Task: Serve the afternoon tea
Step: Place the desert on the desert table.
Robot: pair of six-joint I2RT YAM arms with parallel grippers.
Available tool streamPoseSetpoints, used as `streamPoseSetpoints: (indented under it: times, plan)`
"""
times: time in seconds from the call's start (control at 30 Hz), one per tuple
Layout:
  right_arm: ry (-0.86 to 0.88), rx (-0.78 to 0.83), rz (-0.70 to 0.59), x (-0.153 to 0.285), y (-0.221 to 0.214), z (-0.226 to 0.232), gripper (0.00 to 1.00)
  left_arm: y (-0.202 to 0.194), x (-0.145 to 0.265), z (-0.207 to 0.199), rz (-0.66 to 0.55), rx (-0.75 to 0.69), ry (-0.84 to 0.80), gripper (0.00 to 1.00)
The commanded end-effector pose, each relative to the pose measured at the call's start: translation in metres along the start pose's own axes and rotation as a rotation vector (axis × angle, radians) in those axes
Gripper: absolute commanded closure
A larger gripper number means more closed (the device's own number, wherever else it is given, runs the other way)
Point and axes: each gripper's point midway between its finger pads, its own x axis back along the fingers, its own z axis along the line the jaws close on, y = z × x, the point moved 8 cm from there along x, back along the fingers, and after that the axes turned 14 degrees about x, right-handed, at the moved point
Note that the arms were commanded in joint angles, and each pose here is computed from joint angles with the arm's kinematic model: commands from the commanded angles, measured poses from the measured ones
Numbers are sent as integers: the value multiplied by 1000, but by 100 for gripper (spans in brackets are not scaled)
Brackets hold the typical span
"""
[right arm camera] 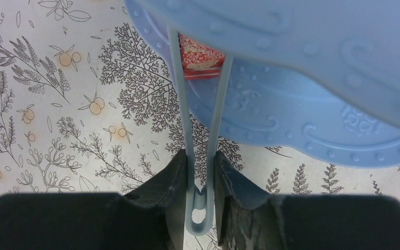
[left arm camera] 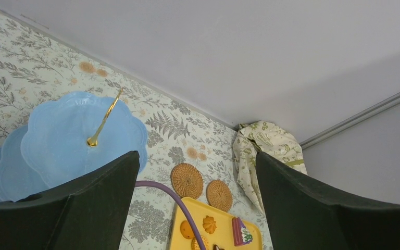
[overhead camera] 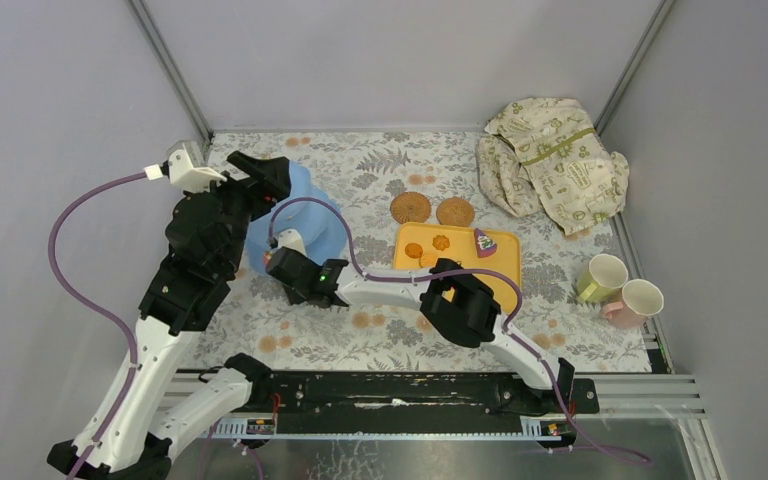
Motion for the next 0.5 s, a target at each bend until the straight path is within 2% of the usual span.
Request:
streamPoseSetpoints:
  times: [0.0, 0.07, 0.13, 0.47]
  plan:
    - [-9, 4, -85, 4, 27, -1, 67, 8, 0, -6, -49, 13, -46, 11]
    - [-5, 5, -82, 4, 26, 0, 57, 8, 0, -5, -49, 12, -44, 11]
    - [-1, 8, -76, 3, 24, 0, 52, 8, 0, -5, -49, 12, -44, 11]
    - [1, -1, -94, 10, 26, -2, 49, 7, -2, -6, -44, 18, -44, 11]
